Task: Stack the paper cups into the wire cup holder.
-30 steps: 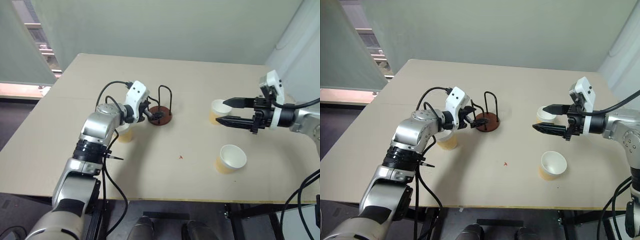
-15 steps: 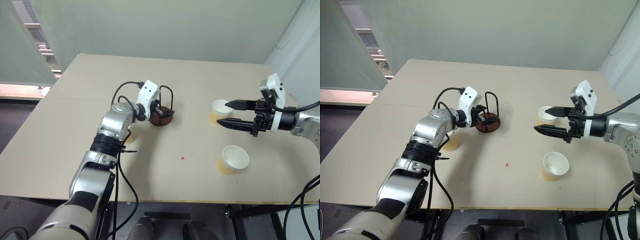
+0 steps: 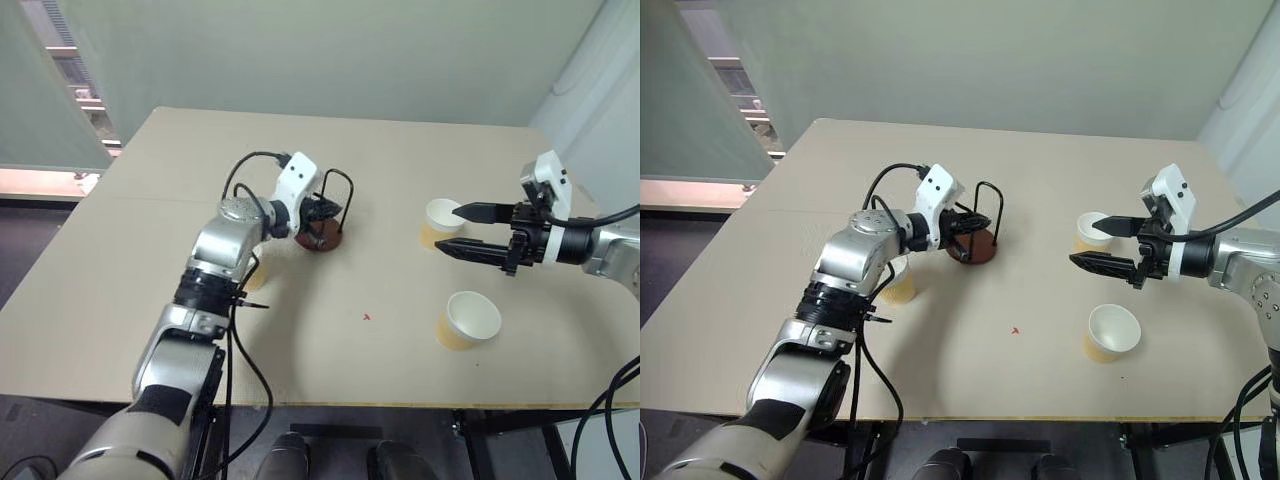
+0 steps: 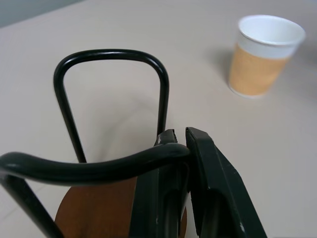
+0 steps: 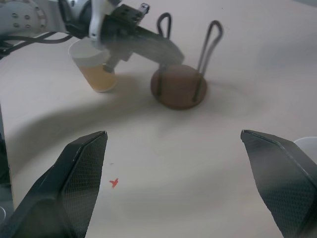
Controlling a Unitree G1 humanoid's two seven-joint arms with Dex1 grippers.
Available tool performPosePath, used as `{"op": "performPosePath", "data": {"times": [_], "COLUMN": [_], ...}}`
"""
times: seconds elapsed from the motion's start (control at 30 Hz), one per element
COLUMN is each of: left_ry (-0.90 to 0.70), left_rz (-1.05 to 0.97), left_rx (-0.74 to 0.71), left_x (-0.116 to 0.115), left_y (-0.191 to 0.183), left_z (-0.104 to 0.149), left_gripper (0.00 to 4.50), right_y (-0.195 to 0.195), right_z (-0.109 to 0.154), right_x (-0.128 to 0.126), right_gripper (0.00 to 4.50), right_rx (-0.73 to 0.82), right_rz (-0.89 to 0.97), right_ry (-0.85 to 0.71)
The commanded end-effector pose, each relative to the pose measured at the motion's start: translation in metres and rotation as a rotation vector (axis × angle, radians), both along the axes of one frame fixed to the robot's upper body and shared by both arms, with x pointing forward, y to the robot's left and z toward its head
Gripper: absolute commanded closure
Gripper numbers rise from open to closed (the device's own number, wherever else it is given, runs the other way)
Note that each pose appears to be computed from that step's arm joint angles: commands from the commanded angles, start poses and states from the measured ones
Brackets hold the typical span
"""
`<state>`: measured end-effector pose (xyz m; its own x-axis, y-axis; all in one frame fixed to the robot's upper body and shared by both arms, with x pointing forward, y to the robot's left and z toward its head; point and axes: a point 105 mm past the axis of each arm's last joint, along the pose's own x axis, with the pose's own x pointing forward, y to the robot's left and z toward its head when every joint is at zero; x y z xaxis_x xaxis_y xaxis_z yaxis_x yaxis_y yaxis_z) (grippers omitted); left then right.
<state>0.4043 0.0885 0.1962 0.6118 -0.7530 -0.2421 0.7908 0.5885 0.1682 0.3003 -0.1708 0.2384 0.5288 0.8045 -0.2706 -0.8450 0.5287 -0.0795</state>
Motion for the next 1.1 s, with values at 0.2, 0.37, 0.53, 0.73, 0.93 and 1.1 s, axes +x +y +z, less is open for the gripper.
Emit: {"op": "performPosePath", "data": {"times": [0.2,0.37,0.53,0.73,0.93,1.1], "left_ry": [-0.020,0.021,0.068,0.098,0.094,0.080], "left_rz": [-0.345,-0.503,-0.641,-0.756,-0.784,-0.777], "left_rx": [-0.076,-0.118,-0.111,-0.052,0.040,0.133], "left_x": [-0.052,-0.073,-0.088,-0.102,-0.108,-0.105], "left_y": [-0.013,-0.037,-0.059,-0.077,-0.074,-0.058], "left_z": [0.026,0.022,0.011,-0.015,-0.039,-0.055], "left_gripper": [4.49,4.49,4.49,4.49,4.49,4.49], "right_y": [-0.013,-0.025,-0.027,-0.028,-0.027,-0.025], "right_z": [0.016,0.020,0.020,0.019,0.018,0.016], "right_x": [-0.017,-0.027,-0.033,-0.037,-0.038,-0.035], "right_gripper": [0.00,0.00,0.00,0.00,0.00,0.00], "right_rx": [-0.034,-0.067,-0.077,-0.077,-0.078,-0.084], "right_rz": [-0.027,-0.056,-0.073,-0.091,-0.098,-0.097], "right_ry": [-0.046,-0.040,-0.040,-0.038,-0.035,-0.034]}}
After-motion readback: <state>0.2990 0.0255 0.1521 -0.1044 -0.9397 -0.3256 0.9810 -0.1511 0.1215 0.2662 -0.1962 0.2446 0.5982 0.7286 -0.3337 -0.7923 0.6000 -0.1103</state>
